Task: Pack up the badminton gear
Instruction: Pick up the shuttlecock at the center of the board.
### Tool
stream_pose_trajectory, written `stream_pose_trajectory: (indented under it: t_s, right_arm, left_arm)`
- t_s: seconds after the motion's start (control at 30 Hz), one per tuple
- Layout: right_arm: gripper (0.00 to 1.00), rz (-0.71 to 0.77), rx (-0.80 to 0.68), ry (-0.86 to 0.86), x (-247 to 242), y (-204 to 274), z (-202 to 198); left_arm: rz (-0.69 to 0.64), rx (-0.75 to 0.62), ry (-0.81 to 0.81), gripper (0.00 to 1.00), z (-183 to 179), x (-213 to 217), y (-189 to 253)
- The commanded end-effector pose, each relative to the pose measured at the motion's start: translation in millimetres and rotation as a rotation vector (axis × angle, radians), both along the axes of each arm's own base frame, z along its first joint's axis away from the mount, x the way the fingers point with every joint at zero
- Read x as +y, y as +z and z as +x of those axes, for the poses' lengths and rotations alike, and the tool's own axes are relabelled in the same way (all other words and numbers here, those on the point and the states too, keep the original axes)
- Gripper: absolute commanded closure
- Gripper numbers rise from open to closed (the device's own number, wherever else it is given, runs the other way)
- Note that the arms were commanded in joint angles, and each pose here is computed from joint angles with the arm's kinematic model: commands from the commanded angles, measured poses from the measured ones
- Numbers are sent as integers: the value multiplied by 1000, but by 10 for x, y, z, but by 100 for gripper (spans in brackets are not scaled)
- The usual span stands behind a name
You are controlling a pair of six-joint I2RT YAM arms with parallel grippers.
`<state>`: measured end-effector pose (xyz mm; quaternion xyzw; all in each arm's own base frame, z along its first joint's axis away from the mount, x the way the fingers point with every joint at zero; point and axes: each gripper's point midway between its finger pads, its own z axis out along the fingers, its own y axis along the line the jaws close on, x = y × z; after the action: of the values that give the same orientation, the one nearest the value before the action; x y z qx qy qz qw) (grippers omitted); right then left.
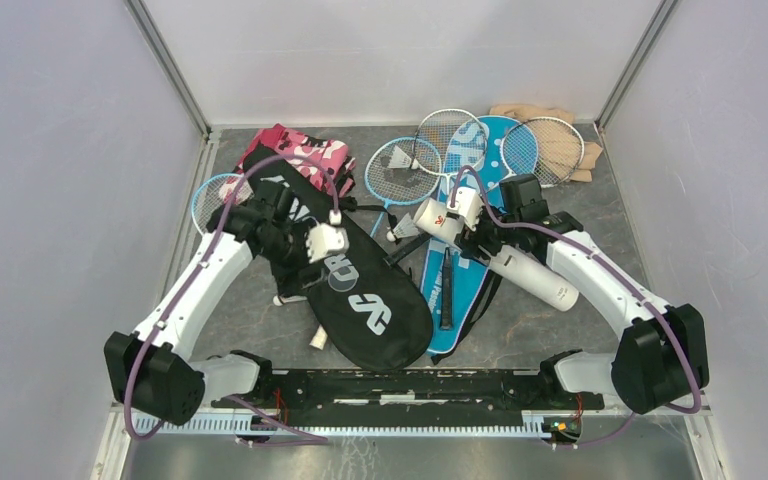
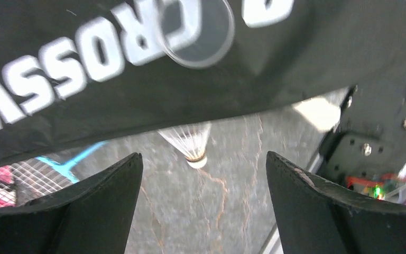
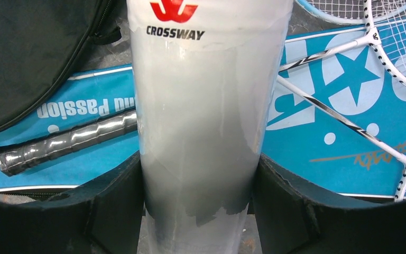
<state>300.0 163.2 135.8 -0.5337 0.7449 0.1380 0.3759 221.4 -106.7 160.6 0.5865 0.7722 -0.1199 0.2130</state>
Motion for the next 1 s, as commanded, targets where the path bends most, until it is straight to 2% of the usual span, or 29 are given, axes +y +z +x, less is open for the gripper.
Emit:
stream_pose_trajectory:
  t_s: [0.0, 0.13, 0.27, 0.53, 0.73, 0.97]
  right_arm:
    - [88, 33, -44, 1, 29, 89, 49]
    - [88, 30, -37, 4, 18, 49, 31]
    - [87, 38, -29, 21, 38, 29, -3]
    - [87, 35, -13, 31, 37, -24, -37]
    - [87, 35, -10, 32, 35, -35, -43]
    - [87, 35, -4, 34, 40, -44, -43]
  left_arm:
    - [208, -12, -248, 8, -233, 378, -259]
    - [271, -8, -387, 8, -286, 479, -473]
    - [292, -42, -461, 9, -183, 473, -614]
    - [284, -19, -517, 16, -12, 385, -778]
    - [296, 27, -549, 25, -9, 392, -885]
    - [319, 69, -585, 31, -40, 423, -967]
